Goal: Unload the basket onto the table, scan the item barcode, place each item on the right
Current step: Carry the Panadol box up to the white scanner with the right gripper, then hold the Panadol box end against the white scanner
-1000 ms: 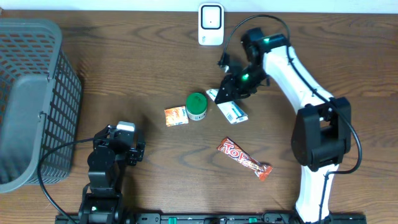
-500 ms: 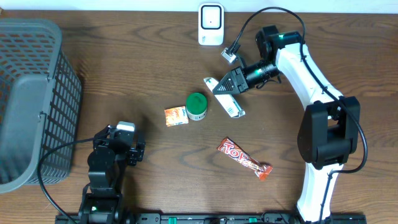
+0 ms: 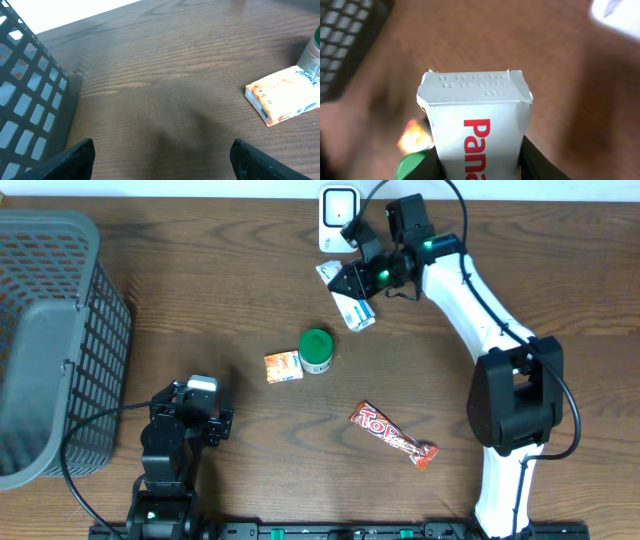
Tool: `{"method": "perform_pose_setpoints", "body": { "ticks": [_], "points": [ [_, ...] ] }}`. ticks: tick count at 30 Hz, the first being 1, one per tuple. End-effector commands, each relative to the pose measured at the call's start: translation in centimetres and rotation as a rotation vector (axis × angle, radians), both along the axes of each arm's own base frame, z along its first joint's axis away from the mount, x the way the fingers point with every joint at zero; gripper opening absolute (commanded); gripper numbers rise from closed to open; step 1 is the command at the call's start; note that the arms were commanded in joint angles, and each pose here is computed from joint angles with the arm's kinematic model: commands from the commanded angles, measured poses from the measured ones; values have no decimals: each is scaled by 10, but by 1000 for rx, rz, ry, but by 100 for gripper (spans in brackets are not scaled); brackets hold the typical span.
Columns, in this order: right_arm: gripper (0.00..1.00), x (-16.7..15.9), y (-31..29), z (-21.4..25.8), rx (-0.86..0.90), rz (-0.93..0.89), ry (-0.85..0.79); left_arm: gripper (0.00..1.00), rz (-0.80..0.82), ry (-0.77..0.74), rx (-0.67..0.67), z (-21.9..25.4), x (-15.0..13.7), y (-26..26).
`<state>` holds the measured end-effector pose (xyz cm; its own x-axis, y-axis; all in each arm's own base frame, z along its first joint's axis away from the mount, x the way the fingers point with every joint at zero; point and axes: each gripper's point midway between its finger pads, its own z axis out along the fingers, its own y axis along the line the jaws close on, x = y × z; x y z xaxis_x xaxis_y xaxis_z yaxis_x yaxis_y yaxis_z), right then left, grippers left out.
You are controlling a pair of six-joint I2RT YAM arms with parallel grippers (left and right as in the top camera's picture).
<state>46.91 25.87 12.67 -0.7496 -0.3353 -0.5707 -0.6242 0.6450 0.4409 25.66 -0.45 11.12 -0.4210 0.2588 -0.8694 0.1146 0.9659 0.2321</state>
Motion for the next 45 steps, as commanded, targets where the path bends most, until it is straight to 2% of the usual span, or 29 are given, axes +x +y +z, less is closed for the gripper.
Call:
{"method": "perform_pose_setpoints", "body": {
  "ticks": [1, 6, 11, 18, 23, 29, 38, 45],
  "points": [
    [28, 35, -6, 4, -136, -114, -164, 87, 9, -8, -5, 2, 0, 1],
    [26, 74, -3, 32, -171, -175, -408, 87, 9, -8, -5, 2, 0, 1],
    [24, 119, -19, 63, -216, -336, -635, 87, 9, -8, -5, 2, 0, 1],
    [30, 162, -36, 87, -267, -500, -898, 87, 9, -8, -5, 2, 0, 1],
    [32, 177, -27, 80, -301, -463, -1045, 87, 9, -8, -5, 2, 0, 1],
    [31, 188, -20, 59, -525, -457, -1178, 87, 9, -9, -6, 2, 0, 1],
    [29, 203, 8, 53, -747, -335, -1322, 87, 9, -8, -5, 2, 0, 1],
    [29, 205, 30, 37, -931, -169, -1409, 87, 9, -8, -5, 2, 0, 1]
  ]
}}
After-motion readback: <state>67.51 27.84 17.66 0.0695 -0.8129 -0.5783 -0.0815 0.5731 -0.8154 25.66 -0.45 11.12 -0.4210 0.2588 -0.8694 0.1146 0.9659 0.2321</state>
